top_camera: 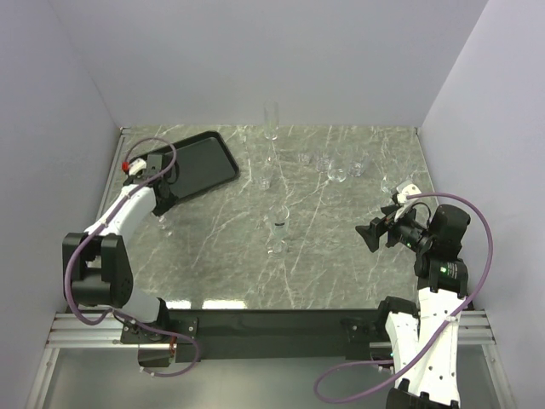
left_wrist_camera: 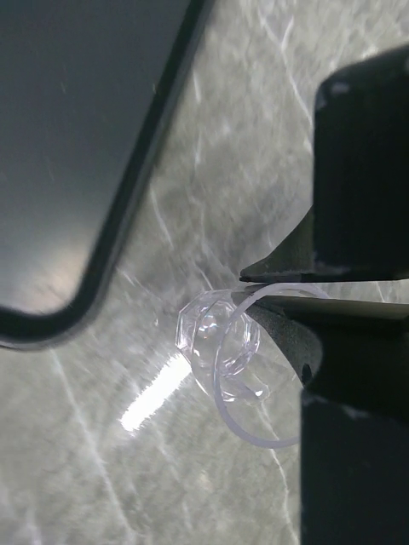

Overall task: Place the glasses into the tray
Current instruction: Grab a glass with a robot arm, then place the glass into the tray

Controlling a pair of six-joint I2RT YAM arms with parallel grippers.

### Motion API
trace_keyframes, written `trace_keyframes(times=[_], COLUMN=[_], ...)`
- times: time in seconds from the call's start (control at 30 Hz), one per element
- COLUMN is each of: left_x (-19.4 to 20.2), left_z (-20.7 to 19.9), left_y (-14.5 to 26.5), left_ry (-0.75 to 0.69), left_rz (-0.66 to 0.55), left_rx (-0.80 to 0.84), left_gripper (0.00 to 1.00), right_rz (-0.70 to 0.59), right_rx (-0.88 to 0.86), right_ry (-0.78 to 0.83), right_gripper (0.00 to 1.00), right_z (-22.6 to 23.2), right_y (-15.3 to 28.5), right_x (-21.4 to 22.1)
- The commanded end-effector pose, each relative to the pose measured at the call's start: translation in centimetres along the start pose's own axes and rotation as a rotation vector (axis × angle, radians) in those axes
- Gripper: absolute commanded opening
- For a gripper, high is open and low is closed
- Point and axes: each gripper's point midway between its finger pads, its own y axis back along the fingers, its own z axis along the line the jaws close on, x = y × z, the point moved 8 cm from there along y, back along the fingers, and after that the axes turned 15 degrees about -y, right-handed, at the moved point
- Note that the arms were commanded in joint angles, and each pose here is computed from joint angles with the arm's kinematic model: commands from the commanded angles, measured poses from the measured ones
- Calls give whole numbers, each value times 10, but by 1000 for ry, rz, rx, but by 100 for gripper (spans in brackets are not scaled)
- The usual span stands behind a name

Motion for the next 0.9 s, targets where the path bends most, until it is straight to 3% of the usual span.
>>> trace_keyframes(times=[0.0,0.17,0.53,0.87], left_x=[-32,-67,-139,-174], left_z=[-6,-17,-34,-26], left_y=[16,10,-44,-95], left_ry=[-19,-8,24,45], left_rz=[-101,-120,-105,-57], left_rx=[57,74,99,136], left_gripper=[0,0,0,0], right_rz=[-6,-6,0,2], right_rx=[-4,-2,5,8], right_ry=[16,17,16,14], right_gripper=[95,95,95,95], right_z=[0,0,-2,-2], right_y=[0,0,0,0], right_x=[-1,-2,-1,0])
